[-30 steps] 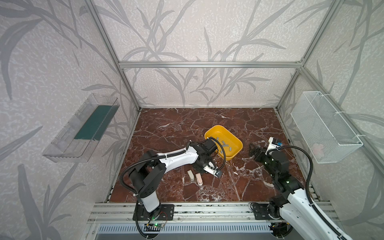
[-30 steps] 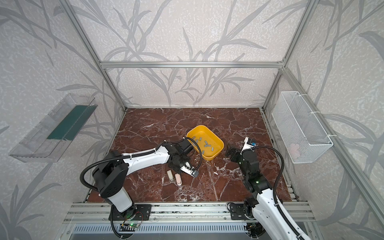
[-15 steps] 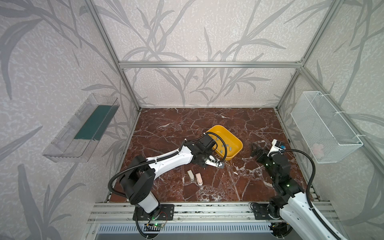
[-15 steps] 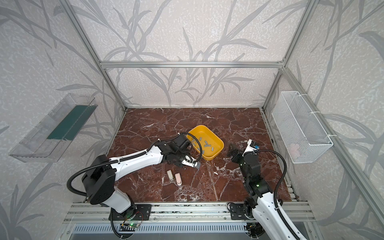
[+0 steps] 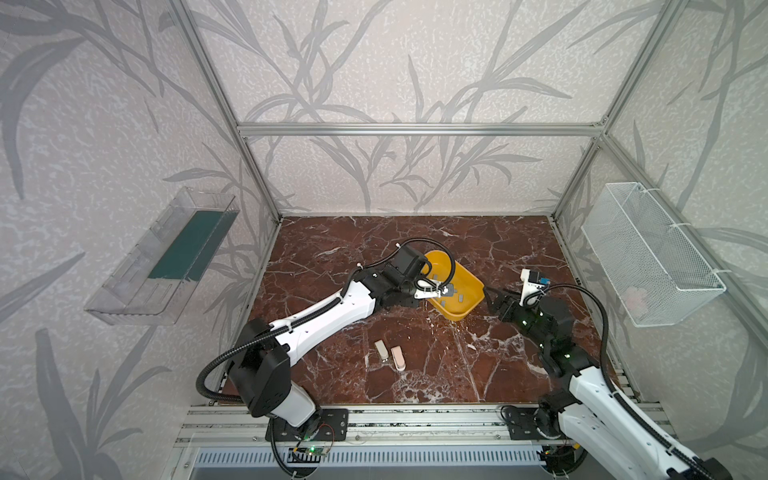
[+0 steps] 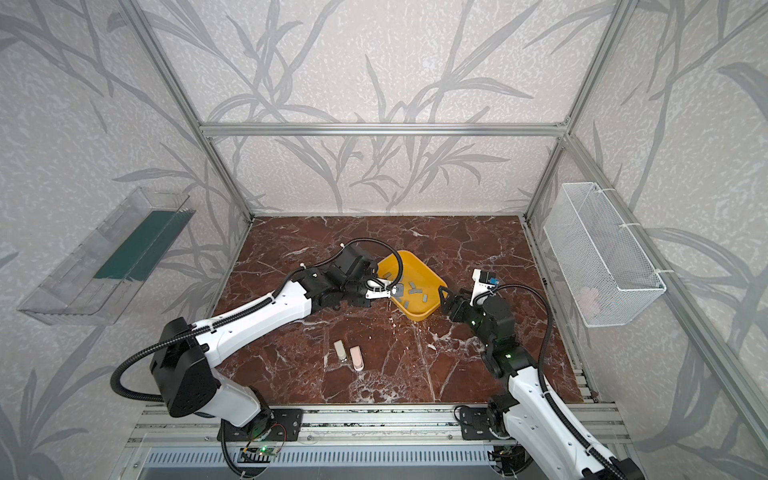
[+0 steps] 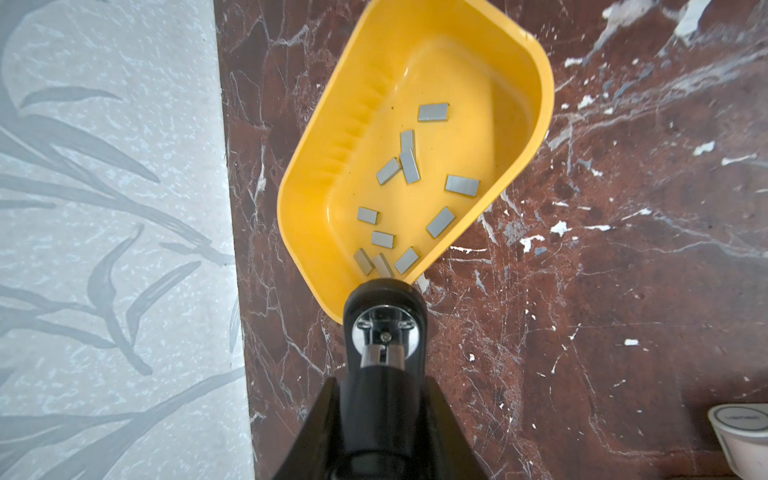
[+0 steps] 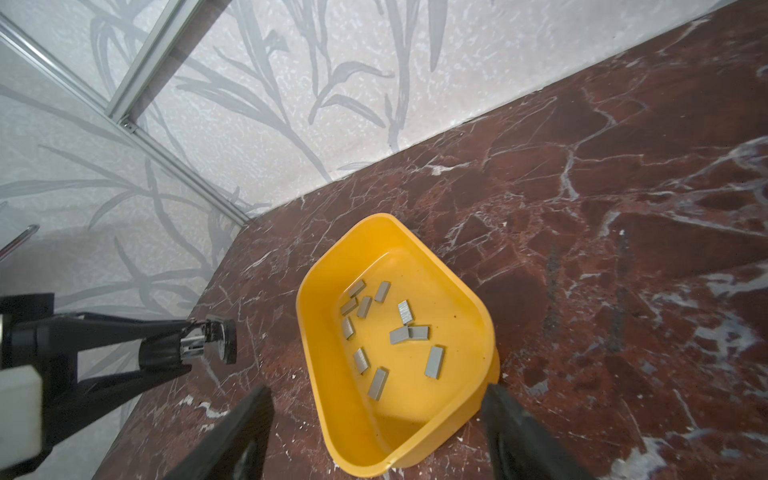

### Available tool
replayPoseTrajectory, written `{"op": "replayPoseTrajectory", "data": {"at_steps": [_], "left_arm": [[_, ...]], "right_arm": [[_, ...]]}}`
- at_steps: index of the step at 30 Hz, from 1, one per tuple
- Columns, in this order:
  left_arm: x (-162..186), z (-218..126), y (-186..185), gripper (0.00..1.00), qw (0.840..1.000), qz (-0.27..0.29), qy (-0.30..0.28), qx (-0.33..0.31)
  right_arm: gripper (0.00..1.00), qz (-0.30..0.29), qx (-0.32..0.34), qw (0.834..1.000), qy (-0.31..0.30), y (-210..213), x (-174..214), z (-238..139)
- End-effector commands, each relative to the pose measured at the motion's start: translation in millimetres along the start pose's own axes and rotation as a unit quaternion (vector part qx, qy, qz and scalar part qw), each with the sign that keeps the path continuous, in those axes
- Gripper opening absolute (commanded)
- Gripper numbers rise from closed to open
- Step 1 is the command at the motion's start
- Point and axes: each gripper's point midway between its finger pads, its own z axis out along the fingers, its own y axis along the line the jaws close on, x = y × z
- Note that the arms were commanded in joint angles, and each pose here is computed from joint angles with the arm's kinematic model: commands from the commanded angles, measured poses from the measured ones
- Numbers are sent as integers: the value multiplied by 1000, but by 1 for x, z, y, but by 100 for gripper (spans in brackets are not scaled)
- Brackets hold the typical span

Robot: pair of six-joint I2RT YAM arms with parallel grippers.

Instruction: Load the staples into the stapler

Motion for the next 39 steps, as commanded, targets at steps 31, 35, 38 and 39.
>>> {"op": "replayPoseTrajectory", "data": {"at_steps": [31,35,38,39], "left_arm": [[-37,-25,-21,0,992,-45,-109,53],[-33,-22,-22,0,993,-43,-97,51],[-32,-21,-20,0,994,-43,-93,46],[-32,-21,-21,0,994,-43,-91,47]], "right_arm": [[62,-10,-218,964,151,109,59,50],[60,-6,-225,958,178,114,70,56],[59,-4,-225,956,188,116,77,59],[57,-4,-225,956,190,117,79,60]]}}
